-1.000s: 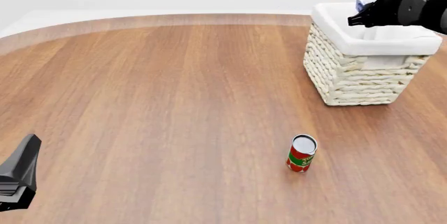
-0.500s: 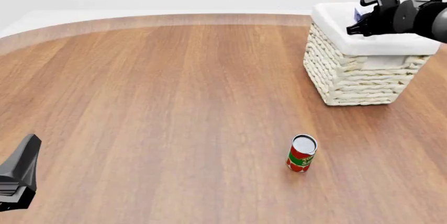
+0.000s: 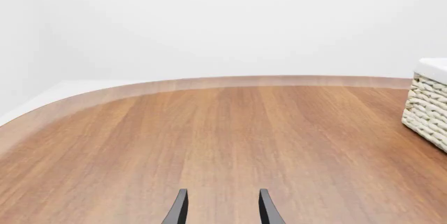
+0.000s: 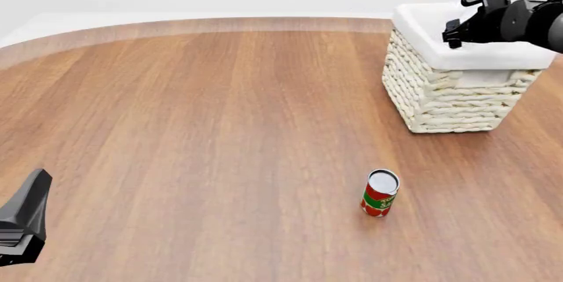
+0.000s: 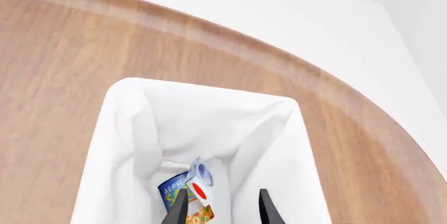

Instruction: Pick up the alphabet soup and the cream cheese box, and put them in the basket.

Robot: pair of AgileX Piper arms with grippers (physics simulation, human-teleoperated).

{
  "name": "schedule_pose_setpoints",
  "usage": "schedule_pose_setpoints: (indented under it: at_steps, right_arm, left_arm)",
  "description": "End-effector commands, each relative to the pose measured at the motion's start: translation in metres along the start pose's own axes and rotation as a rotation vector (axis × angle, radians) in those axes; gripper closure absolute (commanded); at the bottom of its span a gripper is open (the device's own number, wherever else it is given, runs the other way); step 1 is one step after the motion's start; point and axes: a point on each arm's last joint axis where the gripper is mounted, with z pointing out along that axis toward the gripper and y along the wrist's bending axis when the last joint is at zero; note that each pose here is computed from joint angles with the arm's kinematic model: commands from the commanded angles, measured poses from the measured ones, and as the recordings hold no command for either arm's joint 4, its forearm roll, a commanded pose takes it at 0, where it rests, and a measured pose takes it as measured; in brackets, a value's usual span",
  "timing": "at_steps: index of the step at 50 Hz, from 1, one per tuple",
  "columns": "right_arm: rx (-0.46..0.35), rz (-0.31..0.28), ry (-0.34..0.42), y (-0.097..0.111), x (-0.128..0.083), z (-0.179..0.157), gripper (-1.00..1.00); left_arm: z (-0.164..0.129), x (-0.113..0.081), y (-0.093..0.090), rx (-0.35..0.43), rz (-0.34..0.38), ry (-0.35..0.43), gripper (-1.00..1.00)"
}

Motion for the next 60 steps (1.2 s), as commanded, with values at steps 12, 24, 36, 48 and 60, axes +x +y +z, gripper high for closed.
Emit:
schedule_pose_setpoints:
  at_steps: [12, 24, 36, 48, 60]
  right_arm:
    - [0.015, 0.037, -0.018, -0.006, -0.005, -0.004, -1.0]
    - [0.017, 0.061, -0.049, -0.006, -0.016, -0.019, -1.0]
    - [0.015, 0.067, -0.088, -0.003, -0.026, -0.041, -1.0]
    - [0.019, 0.079, -0.118, -0.002, -0.031, -0.063, -1.0]
    - [0.027, 0.1, -0.161, -0.002, -0.034, -0.093, -1.0]
  left_arm:
    - [0.0, 0.0, 0.0, 0.0, 0.0, 0.0, -1.0]
    - [0.0, 0.0, 0.0, 0.0, 0.0, 0.0, -1.0]
    - [0.0, 0.0, 0.0, 0.0, 0.0, 0.0, -1.0]
    - [0.0, 0.0, 0.0, 0.0, 0.0, 0.0, -1.0]
    - [0.0, 0.0, 0.0, 0.0, 0.0, 0.0, -1.0]
